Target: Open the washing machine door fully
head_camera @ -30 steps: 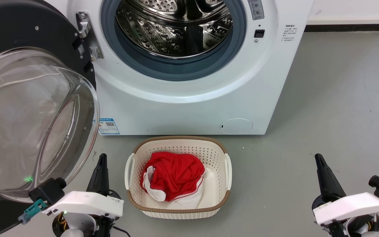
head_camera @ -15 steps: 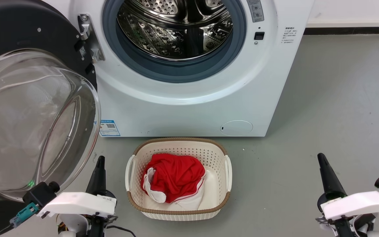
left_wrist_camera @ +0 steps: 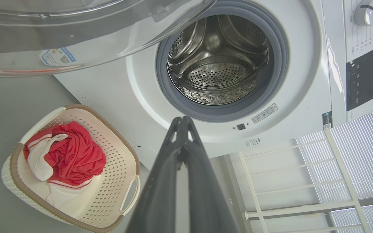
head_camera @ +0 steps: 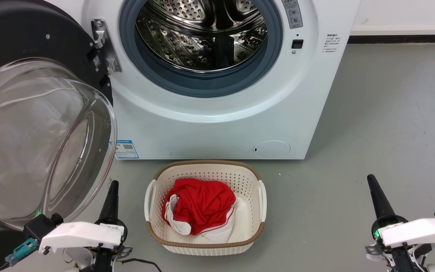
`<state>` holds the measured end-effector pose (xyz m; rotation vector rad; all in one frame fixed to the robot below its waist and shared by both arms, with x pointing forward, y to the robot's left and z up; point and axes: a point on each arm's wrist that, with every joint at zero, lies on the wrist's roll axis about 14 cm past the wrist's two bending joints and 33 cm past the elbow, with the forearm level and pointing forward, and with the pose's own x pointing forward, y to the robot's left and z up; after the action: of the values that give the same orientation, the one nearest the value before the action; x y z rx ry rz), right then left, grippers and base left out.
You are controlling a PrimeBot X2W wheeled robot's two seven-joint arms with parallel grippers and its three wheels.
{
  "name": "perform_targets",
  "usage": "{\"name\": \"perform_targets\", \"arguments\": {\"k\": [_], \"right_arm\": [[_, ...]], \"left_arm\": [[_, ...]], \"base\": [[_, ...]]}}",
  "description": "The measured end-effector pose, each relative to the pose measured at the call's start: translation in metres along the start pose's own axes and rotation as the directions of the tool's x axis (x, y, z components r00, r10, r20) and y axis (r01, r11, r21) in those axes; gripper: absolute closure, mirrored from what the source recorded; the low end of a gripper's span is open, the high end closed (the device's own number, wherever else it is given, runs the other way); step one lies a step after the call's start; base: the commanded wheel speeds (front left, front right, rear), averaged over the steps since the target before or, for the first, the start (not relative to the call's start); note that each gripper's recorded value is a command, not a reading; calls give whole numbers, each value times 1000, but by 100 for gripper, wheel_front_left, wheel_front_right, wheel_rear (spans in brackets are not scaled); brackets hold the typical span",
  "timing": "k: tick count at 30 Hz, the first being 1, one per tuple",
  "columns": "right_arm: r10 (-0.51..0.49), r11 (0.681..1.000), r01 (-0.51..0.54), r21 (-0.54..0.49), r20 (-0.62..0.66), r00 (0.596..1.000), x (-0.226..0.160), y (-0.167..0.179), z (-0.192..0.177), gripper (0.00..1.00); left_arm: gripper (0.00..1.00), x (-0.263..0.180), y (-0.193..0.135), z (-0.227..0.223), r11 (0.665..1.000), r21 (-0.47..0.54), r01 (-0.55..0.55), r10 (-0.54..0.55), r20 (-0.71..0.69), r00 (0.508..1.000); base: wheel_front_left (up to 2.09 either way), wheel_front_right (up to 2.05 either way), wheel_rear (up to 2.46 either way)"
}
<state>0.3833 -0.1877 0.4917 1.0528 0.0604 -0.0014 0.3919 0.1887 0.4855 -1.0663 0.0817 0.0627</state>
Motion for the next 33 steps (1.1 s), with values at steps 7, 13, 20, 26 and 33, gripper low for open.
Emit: {"name": "perform_targets", "arguments": {"k": [7, 13, 20, 26, 33], "right_arm": [[-4, 997, 3, 74, 4, 1000, 0, -1, 1, 100], [-4, 991, 3, 133, 6, 1000, 0, -1, 3, 100], [2, 980, -5, 198, 15, 1000, 1, 1, 6, 100], [3, 968, -8, 250, 19, 1000, 2, 1, 8, 100], [5, 952, -12, 307, 24, 1000, 2, 1, 10, 100]], "left_arm": [[100, 0, -2, 2, 997, -73, 8, -8, -1, 1000], [100, -1, -2, 4, 991, -132, 15, -15, 0, 1000], [100, -1, -3, 6, 980, -195, 25, -25, 3, 1000], [100, -1, -5, 8, 969, -247, 33, -33, 4, 999], [100, -2, -6, 10, 952, -303, 43, -43, 9, 999]], "base": [[0, 0, 0], [0, 0, 0], [0, 0, 0], [0, 0, 0], [0, 0, 0]]}}
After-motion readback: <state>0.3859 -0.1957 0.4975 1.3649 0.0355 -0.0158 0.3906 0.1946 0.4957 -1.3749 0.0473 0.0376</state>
